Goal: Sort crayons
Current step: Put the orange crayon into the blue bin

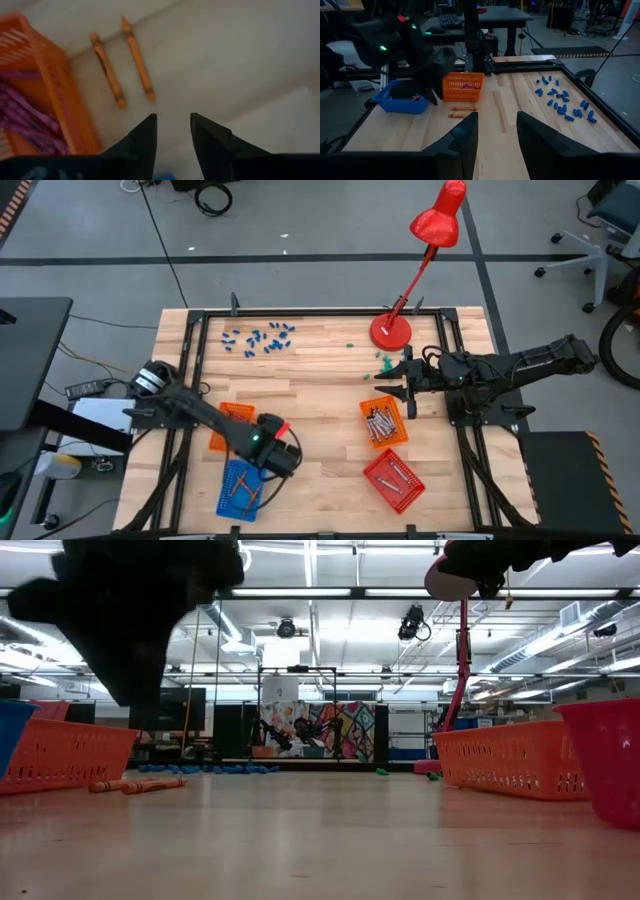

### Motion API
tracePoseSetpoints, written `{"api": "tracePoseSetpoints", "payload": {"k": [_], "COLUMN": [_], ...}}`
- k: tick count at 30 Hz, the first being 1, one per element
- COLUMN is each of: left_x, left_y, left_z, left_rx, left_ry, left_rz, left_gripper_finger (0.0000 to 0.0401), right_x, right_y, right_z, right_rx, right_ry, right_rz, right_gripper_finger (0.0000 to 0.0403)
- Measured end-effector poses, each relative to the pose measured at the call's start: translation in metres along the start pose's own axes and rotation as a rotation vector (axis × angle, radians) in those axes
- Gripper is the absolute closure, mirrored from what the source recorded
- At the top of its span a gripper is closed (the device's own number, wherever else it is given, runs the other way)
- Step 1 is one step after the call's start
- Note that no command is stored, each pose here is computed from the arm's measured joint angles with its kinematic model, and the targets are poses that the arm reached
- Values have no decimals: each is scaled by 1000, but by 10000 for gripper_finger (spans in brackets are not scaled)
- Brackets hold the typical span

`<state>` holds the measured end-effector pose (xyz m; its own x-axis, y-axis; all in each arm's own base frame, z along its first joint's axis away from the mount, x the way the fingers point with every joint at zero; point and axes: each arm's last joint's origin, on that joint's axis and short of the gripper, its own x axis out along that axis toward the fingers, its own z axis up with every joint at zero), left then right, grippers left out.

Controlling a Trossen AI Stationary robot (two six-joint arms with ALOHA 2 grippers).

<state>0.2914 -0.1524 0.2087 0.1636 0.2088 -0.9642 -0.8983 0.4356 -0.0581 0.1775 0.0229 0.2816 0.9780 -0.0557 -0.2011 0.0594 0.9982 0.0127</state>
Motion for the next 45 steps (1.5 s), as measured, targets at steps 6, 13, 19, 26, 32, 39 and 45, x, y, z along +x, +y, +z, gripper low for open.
{"api": "tracePoseSetpoints", "payload": {"k": [6,13,19,26,32,39,45], "left_x": [31,51,70,87,88,89,89], "left_y": [0,8,16,26,25,24,24], "left_z": [14,32,40,38,38,38,38], "left_rx": [33,46,40,13,51,73,71], "left_ry": [-11,-7,47,53,63,65,66], "left_rz": [50,109,96,68,51,38,32], "left_gripper_finger": [271,271,278,280,281,320,374], "right_x": [0,0,0,0,0,0,0], "right_y": [0,0,0,0,0,0,0], "right_z": [0,0,0,0,0,0,0], "right_rx": [-1,-1,-1,-5,-7,-6,-8], "right_ry": [3,3,3,4,4,4,4], "right_rz": [0,0,0,0,0,0,0], "right_gripper_finger": [264,264,264,264,264,264,264]}}
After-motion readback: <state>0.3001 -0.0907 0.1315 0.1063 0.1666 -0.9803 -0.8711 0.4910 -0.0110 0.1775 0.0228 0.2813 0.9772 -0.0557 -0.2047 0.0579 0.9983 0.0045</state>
